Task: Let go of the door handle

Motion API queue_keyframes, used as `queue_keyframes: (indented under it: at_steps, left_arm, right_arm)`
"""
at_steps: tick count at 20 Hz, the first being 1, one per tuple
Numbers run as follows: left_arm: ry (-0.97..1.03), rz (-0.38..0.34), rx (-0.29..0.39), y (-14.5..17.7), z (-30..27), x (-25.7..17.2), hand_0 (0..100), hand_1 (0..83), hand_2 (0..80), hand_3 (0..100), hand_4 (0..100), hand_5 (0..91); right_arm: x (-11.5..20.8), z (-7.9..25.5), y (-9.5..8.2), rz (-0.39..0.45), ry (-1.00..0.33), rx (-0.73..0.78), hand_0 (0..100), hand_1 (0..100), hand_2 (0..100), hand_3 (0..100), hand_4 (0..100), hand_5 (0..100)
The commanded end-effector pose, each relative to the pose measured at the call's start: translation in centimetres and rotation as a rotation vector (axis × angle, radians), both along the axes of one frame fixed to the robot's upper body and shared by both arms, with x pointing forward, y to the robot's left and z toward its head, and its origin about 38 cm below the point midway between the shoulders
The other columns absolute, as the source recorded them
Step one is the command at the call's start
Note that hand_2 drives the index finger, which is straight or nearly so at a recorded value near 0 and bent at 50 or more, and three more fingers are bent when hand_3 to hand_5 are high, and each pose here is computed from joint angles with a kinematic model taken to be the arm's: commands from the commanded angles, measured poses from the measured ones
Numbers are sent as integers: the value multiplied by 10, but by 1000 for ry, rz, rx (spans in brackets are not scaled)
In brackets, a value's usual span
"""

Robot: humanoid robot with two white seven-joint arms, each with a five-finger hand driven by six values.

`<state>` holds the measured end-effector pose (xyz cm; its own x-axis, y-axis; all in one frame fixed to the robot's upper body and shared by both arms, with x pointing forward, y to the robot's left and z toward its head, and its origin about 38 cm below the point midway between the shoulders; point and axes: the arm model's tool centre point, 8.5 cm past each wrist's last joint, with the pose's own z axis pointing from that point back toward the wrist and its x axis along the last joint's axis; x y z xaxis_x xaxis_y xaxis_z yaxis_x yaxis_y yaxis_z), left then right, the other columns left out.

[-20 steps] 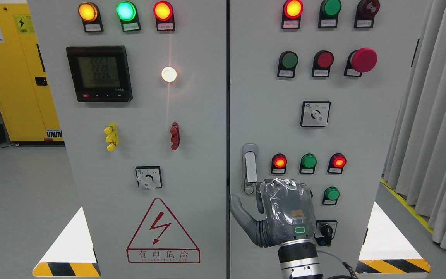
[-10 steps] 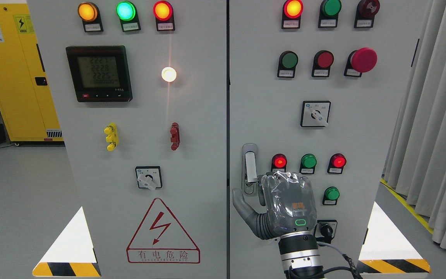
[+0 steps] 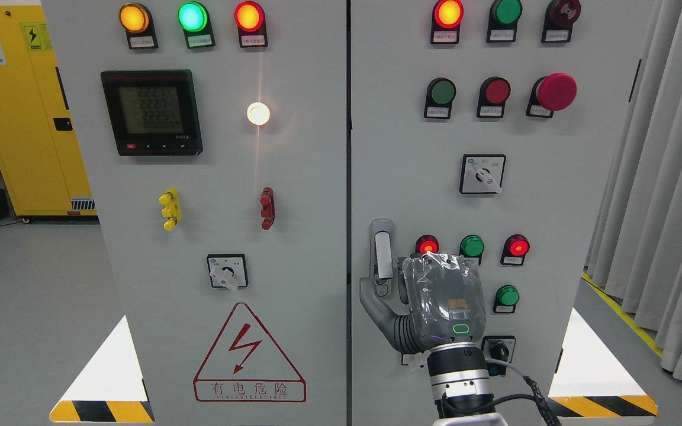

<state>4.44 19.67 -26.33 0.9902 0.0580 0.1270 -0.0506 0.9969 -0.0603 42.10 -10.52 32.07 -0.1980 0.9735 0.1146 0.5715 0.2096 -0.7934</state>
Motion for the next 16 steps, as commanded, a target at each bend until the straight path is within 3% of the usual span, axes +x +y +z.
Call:
queue_keyframes:
  at_steps: [1,16]
  left_arm:
    - [1,1,0,0,0,0,120,556,0,0,0,0]
    - [-1,1,0,0,0,0,120,556,0,0,0,0]
  right_arm:
    - [6,-3,-1,-7,14,-6,344,328,976,1000,1000,1000]
    - [6,1,-1,-6,5,0,405,334,973,1000,1000,1000]
